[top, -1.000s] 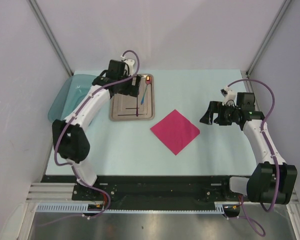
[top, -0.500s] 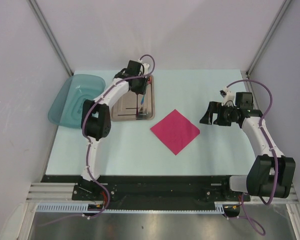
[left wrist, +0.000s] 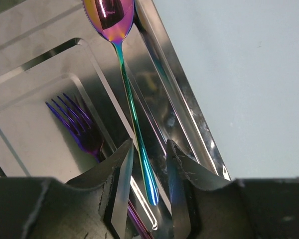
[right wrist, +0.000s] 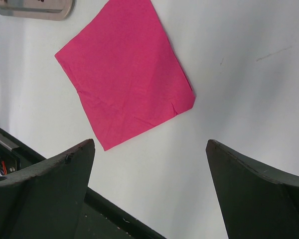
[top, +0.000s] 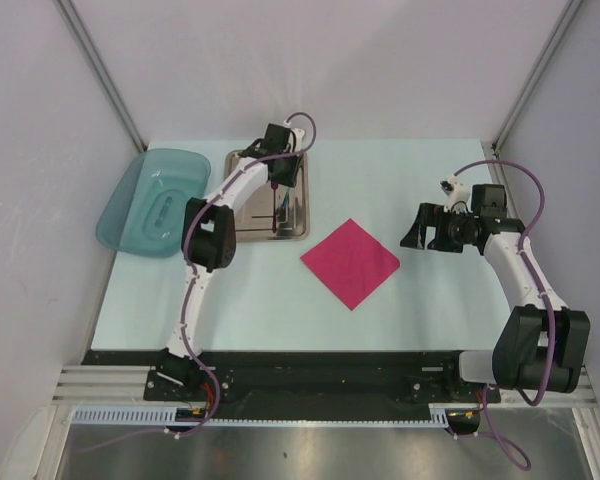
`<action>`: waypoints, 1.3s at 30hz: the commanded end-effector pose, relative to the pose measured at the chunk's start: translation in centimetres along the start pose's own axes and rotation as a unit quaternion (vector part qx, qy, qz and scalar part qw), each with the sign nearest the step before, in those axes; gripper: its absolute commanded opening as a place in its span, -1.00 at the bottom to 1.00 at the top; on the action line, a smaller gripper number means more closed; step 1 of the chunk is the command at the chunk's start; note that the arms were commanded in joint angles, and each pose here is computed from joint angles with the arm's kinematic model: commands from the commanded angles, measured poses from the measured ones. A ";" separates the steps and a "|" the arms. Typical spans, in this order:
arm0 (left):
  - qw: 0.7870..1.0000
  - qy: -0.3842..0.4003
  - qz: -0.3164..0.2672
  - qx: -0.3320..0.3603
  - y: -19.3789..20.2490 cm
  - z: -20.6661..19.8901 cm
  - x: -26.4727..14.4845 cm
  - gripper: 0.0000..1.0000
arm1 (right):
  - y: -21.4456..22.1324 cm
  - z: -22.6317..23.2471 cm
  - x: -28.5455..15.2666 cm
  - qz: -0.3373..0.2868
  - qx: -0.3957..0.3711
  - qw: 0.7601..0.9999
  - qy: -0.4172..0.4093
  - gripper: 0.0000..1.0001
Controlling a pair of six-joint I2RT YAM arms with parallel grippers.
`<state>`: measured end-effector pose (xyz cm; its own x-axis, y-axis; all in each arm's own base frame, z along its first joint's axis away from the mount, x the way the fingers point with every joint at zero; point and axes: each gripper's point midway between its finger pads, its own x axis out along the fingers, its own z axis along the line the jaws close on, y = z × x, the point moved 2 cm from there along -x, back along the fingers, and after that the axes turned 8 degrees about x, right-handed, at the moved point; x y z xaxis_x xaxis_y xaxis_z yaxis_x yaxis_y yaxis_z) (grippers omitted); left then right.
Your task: Place the utensils on the paper napkin and roll it up
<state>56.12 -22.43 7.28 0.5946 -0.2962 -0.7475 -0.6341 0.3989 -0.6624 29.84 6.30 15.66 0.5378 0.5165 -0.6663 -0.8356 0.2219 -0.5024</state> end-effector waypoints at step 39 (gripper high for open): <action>0.989 -0.013 -0.086 -0.122 -5.2 -1.6 -13.3 -1.00 | -5.9 4.9 1.6 -0.030 0.027 0.995 -0.093 0.94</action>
<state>52.90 -21.23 14.88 0.6486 -0.2766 -0.7091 -0.6707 0.2328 -0.7042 33.28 8.24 17.58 0.5259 0.6021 -0.6008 -0.8442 0.2837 -0.4547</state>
